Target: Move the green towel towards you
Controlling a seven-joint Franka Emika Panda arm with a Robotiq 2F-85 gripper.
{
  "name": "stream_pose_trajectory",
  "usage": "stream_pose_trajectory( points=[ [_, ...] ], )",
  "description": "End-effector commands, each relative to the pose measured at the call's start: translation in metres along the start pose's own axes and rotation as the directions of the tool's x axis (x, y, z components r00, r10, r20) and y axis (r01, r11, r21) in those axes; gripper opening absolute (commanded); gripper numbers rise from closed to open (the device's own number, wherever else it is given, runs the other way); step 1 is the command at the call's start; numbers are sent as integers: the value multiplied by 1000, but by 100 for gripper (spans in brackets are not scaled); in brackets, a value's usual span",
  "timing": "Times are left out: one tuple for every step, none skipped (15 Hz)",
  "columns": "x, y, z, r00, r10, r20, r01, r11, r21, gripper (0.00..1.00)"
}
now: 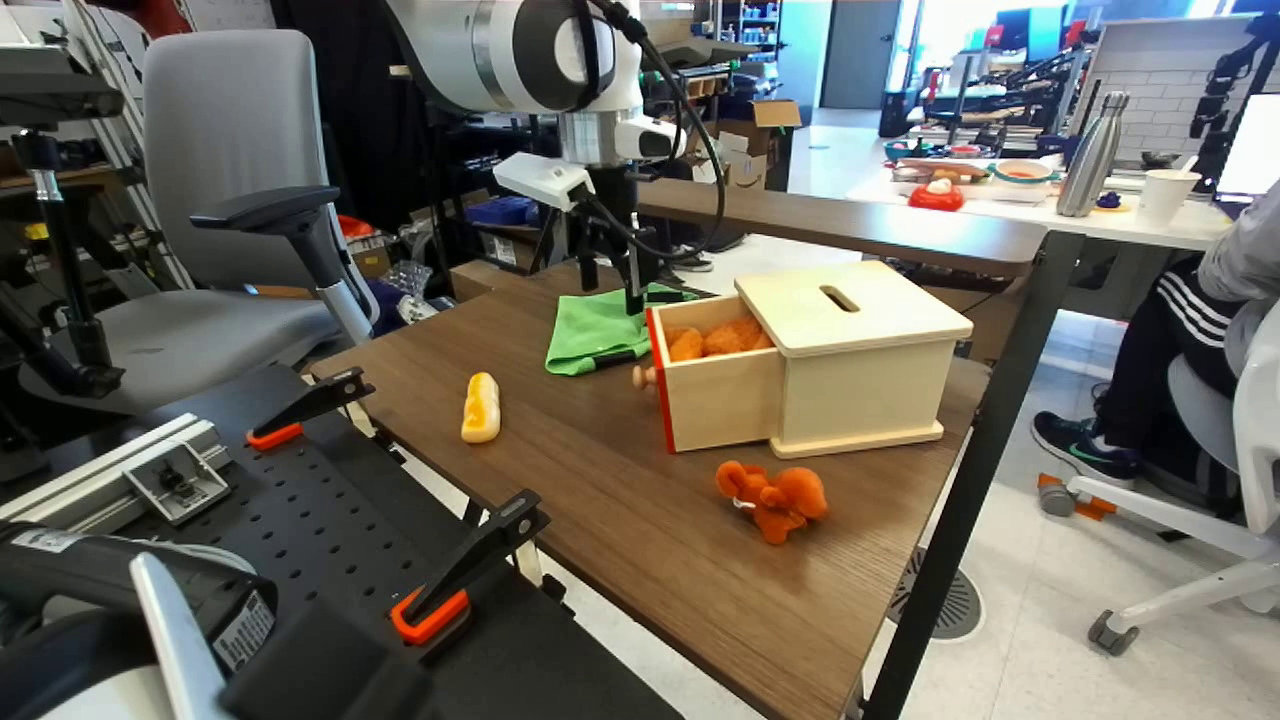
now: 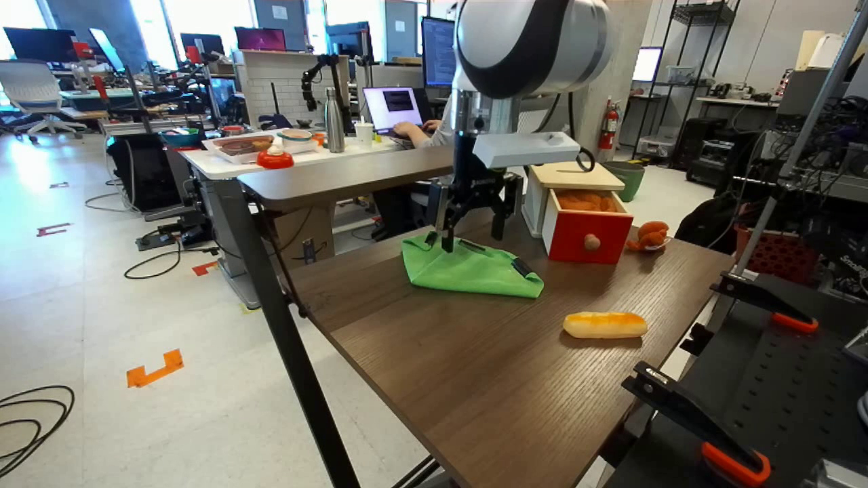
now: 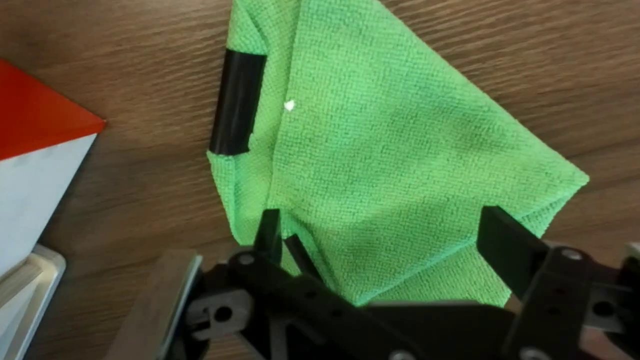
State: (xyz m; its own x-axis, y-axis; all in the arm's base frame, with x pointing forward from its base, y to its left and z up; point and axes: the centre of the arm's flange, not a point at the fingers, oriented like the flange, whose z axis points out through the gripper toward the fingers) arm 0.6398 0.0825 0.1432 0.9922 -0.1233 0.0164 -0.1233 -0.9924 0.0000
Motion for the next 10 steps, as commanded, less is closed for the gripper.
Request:
stream_pose_trajectory(
  points=[
    [17, -10, 18, 1000, -4, 5, 4, 1000, -6, 100],
    [18, -11, 22, 1000, -5, 5, 5, 1000, -8, 100],
    [19, -11, 25, 1000, -6, 8, 6, 1000, -9, 100],
    [19, -12, 29, 1000, -6, 10, 7, 1000, -12, 100],
    [20, -13, 31, 1000, -7, 12, 7, 1000, -15, 100],
    [19, -12, 35, 1000, -10, 14, 10, 1000, -15, 100],
    [17, -12, 37, 1000, -9, 19, 10, 1000, -16, 100],
    [15, -13, 40, 1000, -9, 23, 10, 1000, -18, 100],
    [12, -13, 43, 1000, -8, 25, 8, 1000, -22, 100],
    [9, -13, 44, 1000, -8, 27, 9, 1000, -25, 100]
  ],
)
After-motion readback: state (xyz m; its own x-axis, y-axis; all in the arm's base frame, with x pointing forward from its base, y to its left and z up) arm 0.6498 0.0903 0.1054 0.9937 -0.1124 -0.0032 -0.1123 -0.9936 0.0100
